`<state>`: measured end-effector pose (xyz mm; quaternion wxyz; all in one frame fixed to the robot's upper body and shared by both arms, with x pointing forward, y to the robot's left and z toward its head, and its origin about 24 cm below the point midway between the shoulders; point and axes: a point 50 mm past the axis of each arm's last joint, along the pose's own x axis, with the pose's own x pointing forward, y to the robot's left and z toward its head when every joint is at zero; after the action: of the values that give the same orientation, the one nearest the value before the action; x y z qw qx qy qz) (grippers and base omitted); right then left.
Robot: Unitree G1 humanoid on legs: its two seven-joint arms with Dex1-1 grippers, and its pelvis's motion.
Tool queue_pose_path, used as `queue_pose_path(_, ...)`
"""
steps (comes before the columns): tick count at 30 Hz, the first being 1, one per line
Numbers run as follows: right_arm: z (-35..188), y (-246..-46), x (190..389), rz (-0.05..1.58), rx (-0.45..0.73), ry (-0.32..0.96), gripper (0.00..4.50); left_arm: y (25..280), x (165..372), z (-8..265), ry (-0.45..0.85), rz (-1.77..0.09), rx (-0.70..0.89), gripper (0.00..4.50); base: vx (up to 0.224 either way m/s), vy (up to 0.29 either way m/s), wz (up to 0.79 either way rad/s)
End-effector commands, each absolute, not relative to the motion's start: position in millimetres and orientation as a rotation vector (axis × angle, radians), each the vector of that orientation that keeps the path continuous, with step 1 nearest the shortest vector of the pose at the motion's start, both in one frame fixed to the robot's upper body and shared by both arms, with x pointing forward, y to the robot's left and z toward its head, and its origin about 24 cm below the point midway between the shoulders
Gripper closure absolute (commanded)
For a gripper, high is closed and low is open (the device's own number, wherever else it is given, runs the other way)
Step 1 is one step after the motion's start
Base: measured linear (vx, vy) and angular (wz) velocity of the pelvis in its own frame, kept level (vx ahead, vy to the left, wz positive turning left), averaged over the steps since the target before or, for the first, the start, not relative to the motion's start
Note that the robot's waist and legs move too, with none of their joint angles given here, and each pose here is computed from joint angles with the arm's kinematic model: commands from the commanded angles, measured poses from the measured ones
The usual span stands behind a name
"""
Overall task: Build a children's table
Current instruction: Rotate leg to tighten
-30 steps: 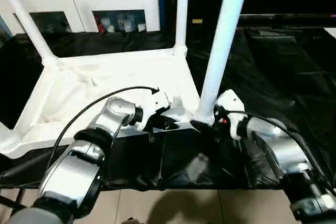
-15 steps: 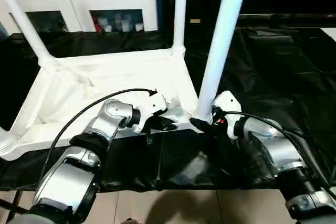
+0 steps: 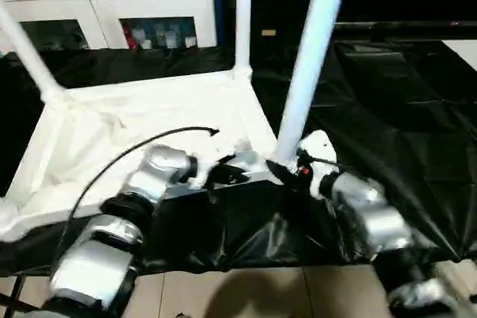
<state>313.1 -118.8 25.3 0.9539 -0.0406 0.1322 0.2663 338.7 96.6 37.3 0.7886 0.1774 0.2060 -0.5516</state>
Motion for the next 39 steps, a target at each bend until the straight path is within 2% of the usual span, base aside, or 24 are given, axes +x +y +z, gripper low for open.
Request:
queue_pose_path(1, 15.0, -77.8, 307.2, 0.552, -0.044, 0.319, 1.78, 62.7, 325.6, 18.6, 0.469, -1.179, 0.334, 4.50, 0.000, 0.000, 0.00)
queue_pose_path(2, 16.9, -68.2, 306.1, 0.577, -0.056, 0.302, 1.78, 55.9, 323.3, 17.9, 0.461, -1.187, 0.324, 4.50, 0.000, 0.000, 0.00)
queue_pose_path(5, 21.9, -57.2, 303.3, 0.636, -0.095, 0.258, 1.78, 49.4, 319.1, 17.1, 0.448, -1.205, 0.323, 4.50, 0.000, 0.000, 0.00)
queue_pose_path(6, 23.3, -60.2, 304.0, 0.630, -0.091, 0.246, 1.78, 51.3, 318.5, 17.0, 0.445, -1.212, 0.330, 4.50, 0.000, 0.000, 0.00)
queue_pose_path(7, 23.9, -61.7, 304.4, 0.626, -0.087, 0.242, 1.23, 52.2, 318.2, 16.9, 0.443, -1.215, 0.333, 4.50, 0.000, 0.000, 0.00)
queue_pose_path(8, 24.6, -66.1, 305.7, 0.610, -0.075, 0.235, 1.09, 54.3, 317.4, 17.4, 0.434, -1.229, 0.339, 4.50, 0.000, 0.000, 0.00)
queue_pose_path(10, 27.3, -77.0, 307.8, 0.611, -0.070, 0.213, 1.09, 61.8, 316.9, 17.8, 0.431, -1.240, 0.346, 4.50, 0.000, 0.000, 0.00)
queue_pose_path(11, 32.9, -90.3, 309.6, 0.646, -0.071, 0.183, 1.00, 72.2, 316.2, 18.9, 0.420, -1.261, 0.353, 4.50, 0.000, 0.000, 0.00)
queue_pose_path(13, 37.1, -97.5, 309.7, 0.686, -0.074, 0.168, 0.67, 79.0, 316.2, 20.1, 0.413, -1.270, 0.354, 4.50, 0.000, 0.000, 0.00)
queue_pose_path(16, 39.5, -103.4, 310.1, 0.715, -0.098, 0.163, 0.51, 82.5, 315.3, 23.2, 0.381, -1.298, 0.360, 4.50, 0.000, 0.000, 0.00)
queue_pose_path(21, 48.9, -124.6, 293.0, 1.075, -0.194, 0.200, 0.51, 108.8, 307.9, 29.3, 0.381, -1.426, 0.356, 4.50, 0.000, 0.000, 0.00)
queue_pose_path(25, 48.4, -129.0, 286.7, 1.193, -0.238, 0.239, 0.51, 114.2, 306.3, 31.9, 0.390, -1.468, 0.341, 4.50, 0.000, 0.000, 0.00)
queue_pose_path(26, 46.6, -131.8, 283.9, 1.259, -0.258, 0.288, 0.51, 117.9, 305.4, 33.0, 0.404, -1.498, 0.346, 4.50, 0.000, 0.000, 0.00)
queue_pose_path(29, 44.1, -135.1, 282.4, 1.314, -0.295, 0.335, 0.86, 122.2, 304.3, 32.8, 0.426, -1.527, 0.351, 4.50, 0.000, 0.000, 0.00)
queue_pose_path(31, 43.4, -137.4, 281.9, 1.338, -0.312, 0.354, 0.86, 124.4, 303.3, 32.4, 0.437, -1.543, 0.356, 4.50, 0.000, 0.000, 0.00)
queue_pose_path(39, 44.1, -138.4, 283.3, 1.382, -0.294, 0.379, 1.60, 129.8, 301.4, 33.0, 0.475, -1.605, 0.357, 4.50, 0.000, 0.000, 0.00)
